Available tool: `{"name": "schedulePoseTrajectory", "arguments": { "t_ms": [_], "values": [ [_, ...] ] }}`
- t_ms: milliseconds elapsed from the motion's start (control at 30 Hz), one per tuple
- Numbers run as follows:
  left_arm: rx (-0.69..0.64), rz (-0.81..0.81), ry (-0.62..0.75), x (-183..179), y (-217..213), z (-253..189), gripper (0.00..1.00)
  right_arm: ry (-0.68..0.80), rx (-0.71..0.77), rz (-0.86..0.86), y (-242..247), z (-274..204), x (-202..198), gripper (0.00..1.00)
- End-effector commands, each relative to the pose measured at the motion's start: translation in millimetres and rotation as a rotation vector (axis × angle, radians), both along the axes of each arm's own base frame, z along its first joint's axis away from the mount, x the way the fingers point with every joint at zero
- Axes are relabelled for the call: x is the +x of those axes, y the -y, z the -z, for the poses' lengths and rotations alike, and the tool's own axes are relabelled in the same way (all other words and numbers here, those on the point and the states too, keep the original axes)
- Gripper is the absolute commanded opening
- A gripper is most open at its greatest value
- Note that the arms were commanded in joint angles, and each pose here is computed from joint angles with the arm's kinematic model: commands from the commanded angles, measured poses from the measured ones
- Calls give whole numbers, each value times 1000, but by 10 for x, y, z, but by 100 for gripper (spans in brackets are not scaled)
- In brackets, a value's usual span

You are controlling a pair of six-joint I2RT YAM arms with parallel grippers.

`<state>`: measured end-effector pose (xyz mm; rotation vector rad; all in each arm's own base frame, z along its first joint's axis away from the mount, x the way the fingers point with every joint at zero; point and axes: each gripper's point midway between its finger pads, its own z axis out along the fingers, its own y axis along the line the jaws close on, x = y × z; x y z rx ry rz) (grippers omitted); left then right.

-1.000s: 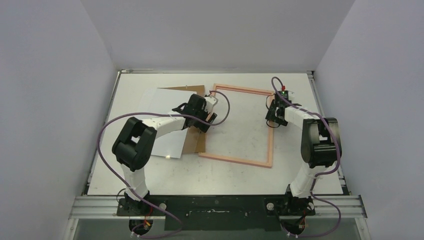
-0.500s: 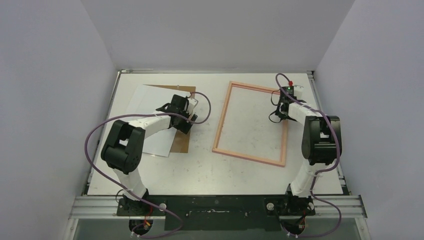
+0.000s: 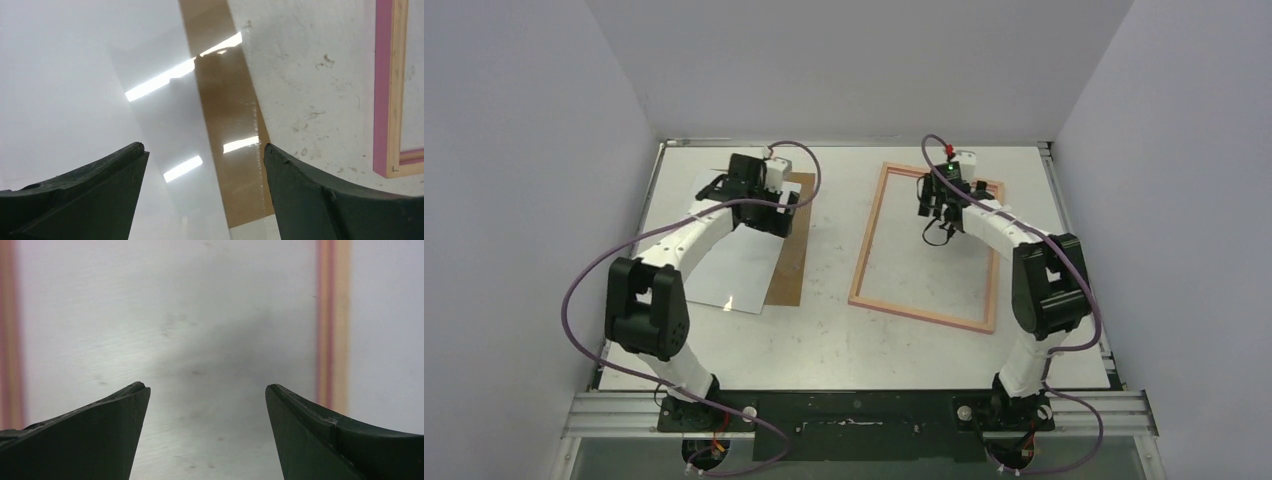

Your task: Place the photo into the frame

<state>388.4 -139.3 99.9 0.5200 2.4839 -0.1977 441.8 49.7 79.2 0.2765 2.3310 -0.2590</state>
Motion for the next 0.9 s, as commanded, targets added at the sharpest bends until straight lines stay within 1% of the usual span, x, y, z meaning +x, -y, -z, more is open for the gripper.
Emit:
{"name": "schedulePoseTrajectory", "arguments": {
  "t_ms": [0, 100, 133, 167, 233, 333, 533, 633, 767, 867],
  "values": [
    [-68, -115, 58, 126, -482, -483, 86, 72, 208, -262, -1290, -224, 245, 89],
    [-22, -210, 34, 131, -1031, -422, 87, 25, 232, -388, -1921, -68, 192, 90],
    [-20, -229, 20, 109, -1159, -401, 87, 19, 238, -417, -2080, -48, 190, 90],
    [-19, -279, 8, 83, -1404, -385, 87, 9, 241, -438, -2210, -4, 166, 90],
    [-12, -339, -7, -2, -1736, -358, 86, -9, 242, -462, -2393, 72, 143, 89],
    [13, -380, -15, -141, -2015, -337, 87, -25, 213, -456, -2468, 171, 146, 87],
    [54, -388, 1, -382, -2177, -313, 87, -31, 118, -413, -2381, 200, 108, 82],
    [76, -389, -5, -453, -2218, -221, 86, -6, 75, -408, -2352, 97, 46, 82],
    [101, -406, -43, -481, -2308, -51, 85, 44, 33, -370, -2254, -69, 37, 82],
    [105, -423, -71, -462, -2375, 39, 85, 50, 21, -358, -2239, -64, 65, 82]
  ]
}}
